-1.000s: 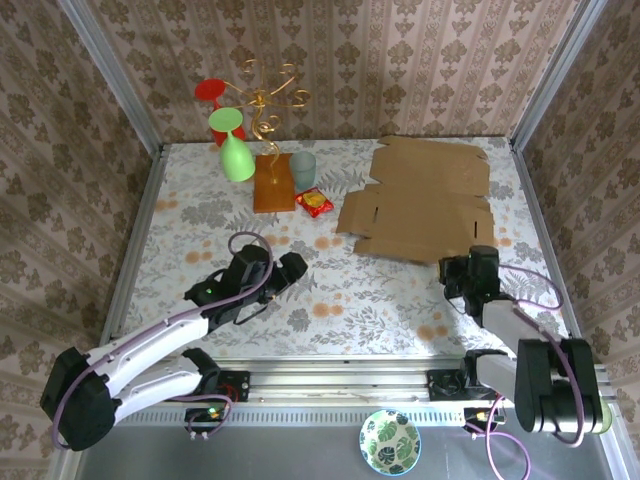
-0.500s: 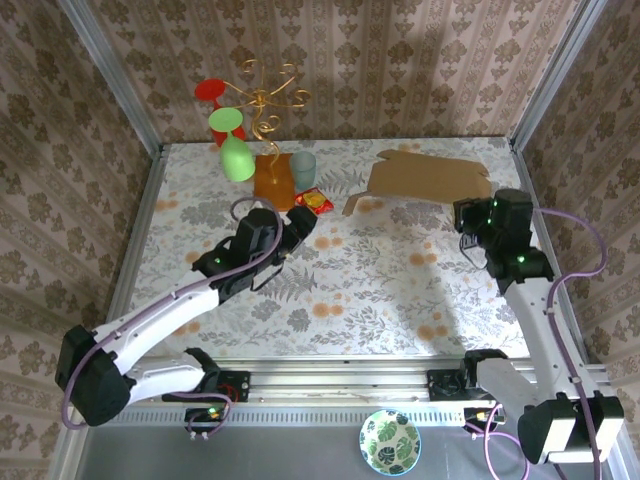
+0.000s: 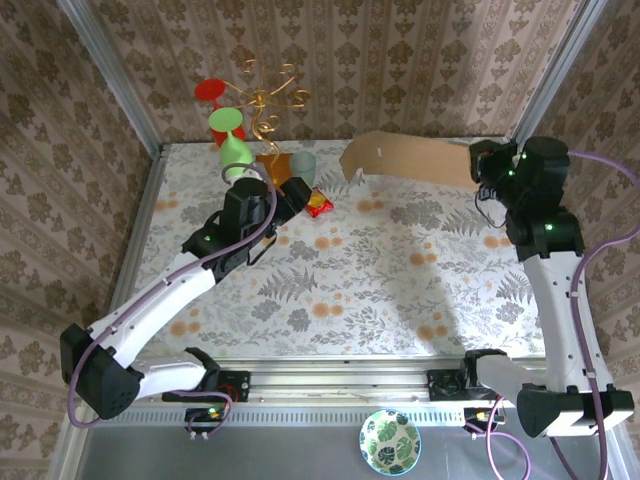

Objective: Fold the paper box

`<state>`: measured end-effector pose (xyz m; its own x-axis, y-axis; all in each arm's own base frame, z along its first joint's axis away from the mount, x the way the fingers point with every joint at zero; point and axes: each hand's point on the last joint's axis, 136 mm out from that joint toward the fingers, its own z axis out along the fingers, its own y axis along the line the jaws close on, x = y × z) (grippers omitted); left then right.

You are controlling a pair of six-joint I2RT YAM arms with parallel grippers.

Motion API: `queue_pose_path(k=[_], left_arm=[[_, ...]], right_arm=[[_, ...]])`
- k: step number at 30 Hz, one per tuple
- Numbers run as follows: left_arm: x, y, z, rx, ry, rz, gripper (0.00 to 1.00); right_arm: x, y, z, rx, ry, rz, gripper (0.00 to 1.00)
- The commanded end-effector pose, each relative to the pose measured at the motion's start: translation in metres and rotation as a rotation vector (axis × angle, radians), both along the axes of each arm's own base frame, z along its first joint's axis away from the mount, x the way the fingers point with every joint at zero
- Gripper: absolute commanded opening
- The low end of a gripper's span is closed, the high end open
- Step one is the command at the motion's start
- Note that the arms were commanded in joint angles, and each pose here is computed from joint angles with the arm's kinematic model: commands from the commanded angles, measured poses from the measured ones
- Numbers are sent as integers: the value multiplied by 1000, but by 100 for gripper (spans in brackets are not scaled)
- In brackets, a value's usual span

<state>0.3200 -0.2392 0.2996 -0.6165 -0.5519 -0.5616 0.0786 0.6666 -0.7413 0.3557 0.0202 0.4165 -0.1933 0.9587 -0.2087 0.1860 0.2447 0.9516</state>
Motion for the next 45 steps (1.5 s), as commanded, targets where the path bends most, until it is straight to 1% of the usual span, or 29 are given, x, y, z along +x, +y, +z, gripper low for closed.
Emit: queue_pose_path(k=[1, 5, 7, 10, 11, 12, 14, 16, 19, 20, 21, 22, 23, 24, 26, 27, 28, 29, 31, 37, 42, 45], left_arm=[[-4, 11, 1, 79, -49, -31, 68], [-6, 32, 4, 84, -69, 7, 65], [-6, 45, 5, 81, -73, 39, 64], [-6, 59, 5, 66, -66, 65, 63], [-5, 62, 5, 63, -65, 69, 63], [-5, 63, 5, 66, -65, 66, 62], [-4, 59, 2, 66, -55, 48, 62], [-4, 50, -9, 46, -6, 17, 62], [-8, 33, -35, 14, 92, -27, 61], [-10, 27, -43, 15, 114, -40, 60], [-13, 19, -53, 15, 143, -56, 60], [-15, 10, -61, 15, 172, -75, 61], [-16, 1, -69, 16, 190, -98, 61], [-18, -10, -77, 14, 209, -123, 61], [-20, -28, -91, -13, 248, -155, 60], [-21, -36, -97, -36, 266, -166, 58], [-21, -40, -102, -51, 278, -171, 58], [-21, -43, -105, -63, 285, -173, 57], [-21, -46, -104, -66, 275, -182, 57], [-25, -44, -100, -62, 255, -217, 59], [-28, -35, -102, -84, 259, -196, 59], [-29, -30, -99, -89, 256, -192, 59]], right_arm=[[-10, 2, 49, -36, -116, 9, 0], [-25, 4, 95, -31, -212, 18, 0], [-35, 5, 113, -9, -230, 23, 0], [-43, 7, 131, 48, -251, 23, 0], [-43, 7, 133, 51, -252, 23, 0], [-39, 7, 128, 36, -220, 29, 0], [-29, 8, 92, 12, -87, 38, 0], [-19, 12, 28, 53, 43, 40, 0], [-13, 22, -75, 161, 202, 39, 0], [-14, 23, -107, 161, 259, 36, 1], [-17, 23, -136, 160, 314, 30, 8], [-19, 24, -159, 169, 346, 26, 17], [-19, 23, -177, 175, 358, 24, 25], [-24, 20, -202, 183, 404, 10, 32], [-33, 12, -248, 247, 468, -46, 49], [-34, 8, -265, 282, 463, -66, 56], [-38, 3, -282, 305, 476, -91, 60], [-39, -1, -294, 313, 475, -108, 64], [-43, -8, -317, 302, 512, -113, 66], [-46, -19, -358, 306, 579, -108, 67], [-57, -19, -370, 322, 623, -115, 67], [-68, -23, -362, 305, 611, -145, 68]])
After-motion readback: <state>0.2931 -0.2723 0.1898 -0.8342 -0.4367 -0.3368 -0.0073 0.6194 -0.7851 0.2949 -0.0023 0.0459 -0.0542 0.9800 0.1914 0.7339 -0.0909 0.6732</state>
